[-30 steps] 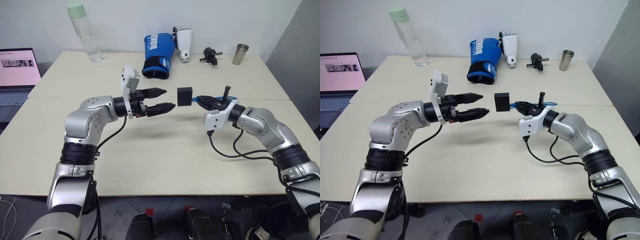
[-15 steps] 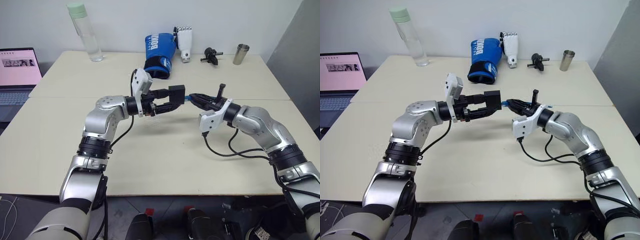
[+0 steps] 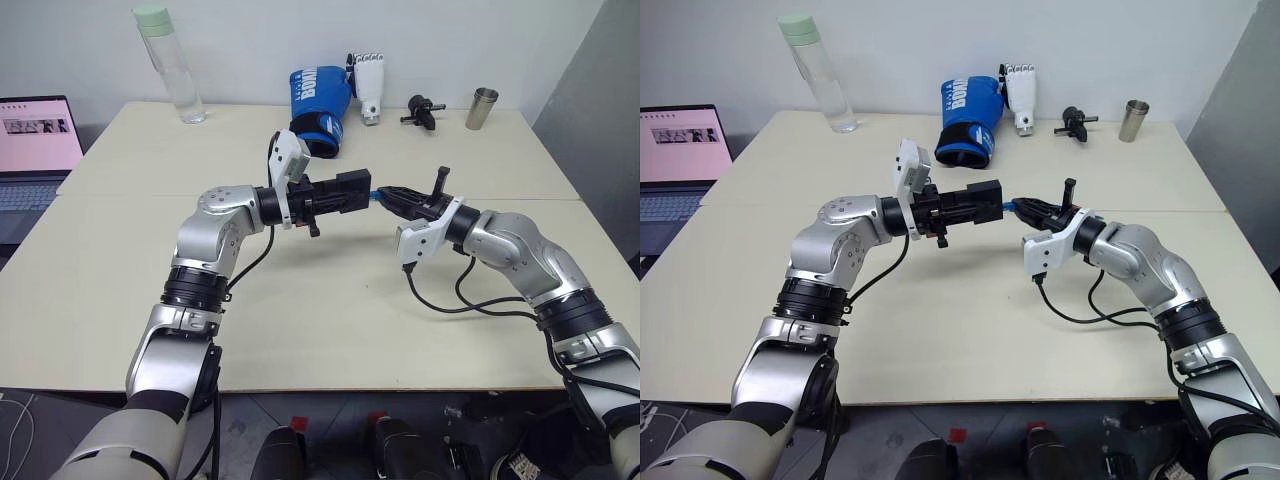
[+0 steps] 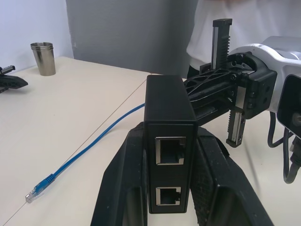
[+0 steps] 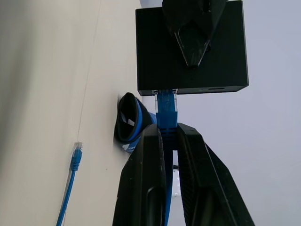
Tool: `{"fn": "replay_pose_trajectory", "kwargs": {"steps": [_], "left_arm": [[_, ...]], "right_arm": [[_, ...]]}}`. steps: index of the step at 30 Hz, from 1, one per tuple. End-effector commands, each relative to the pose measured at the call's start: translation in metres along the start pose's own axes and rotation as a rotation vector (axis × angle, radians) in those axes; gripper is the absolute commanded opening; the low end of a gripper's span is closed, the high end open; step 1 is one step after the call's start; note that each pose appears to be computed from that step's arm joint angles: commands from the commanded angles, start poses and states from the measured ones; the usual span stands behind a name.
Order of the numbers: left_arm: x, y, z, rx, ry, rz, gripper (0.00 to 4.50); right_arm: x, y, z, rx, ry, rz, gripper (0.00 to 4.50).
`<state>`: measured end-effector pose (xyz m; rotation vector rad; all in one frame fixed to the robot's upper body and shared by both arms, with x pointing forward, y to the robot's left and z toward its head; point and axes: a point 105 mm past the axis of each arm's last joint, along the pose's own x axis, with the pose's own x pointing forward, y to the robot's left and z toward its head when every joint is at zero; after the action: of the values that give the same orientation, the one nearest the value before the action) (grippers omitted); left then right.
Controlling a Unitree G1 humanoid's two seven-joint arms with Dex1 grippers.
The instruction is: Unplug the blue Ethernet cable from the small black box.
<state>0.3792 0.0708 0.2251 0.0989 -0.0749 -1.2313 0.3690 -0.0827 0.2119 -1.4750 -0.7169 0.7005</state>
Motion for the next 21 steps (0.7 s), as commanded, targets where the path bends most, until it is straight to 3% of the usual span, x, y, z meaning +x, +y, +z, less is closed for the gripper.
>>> {"fn": "replay_pose_trajectory", "kwargs": {"steps": [1, 4, 6, 12, 16, 21], "left_arm": [[-0.005, 0.005, 0.011, 0.045, -0.009, 0.022, 0.8], [-0.006, 0.005, 0.01, 0.048, 0.003, 0.022, 0.8], [-0.009, 0.006, 0.01, 0.049, 0.011, 0.014, 0.8], [-0.013, 0.001, 0.015, 0.023, 0.016, -0.057, 0.8], [-0.019, -0.01, 0.018, -0.028, 0.019, -0.155, 0.8], [-0.026, -0.015, 0.023, -0.059, 0.013, -0.218, 0.8]], "right_arm": [[-0.003, -0.02, -0.004, 0.053, 0.015, -0.064, 0.11], [0.0, -0.017, -0.004, 0.284, 0.019, -0.033, 0.11], [-0.002, -0.016, 0.007, 0.459, -0.03, 0.034, 0.81], [-0.015, -0.036, 0.018, 0.746, -0.079, 0.175, 2.22], [-0.025, -0.061, 0.012, 1.011, -0.079, 0.204, 2.45], [-0.043, -0.068, 0.017, 1.322, -0.104, 0.397, 3.62]]}}
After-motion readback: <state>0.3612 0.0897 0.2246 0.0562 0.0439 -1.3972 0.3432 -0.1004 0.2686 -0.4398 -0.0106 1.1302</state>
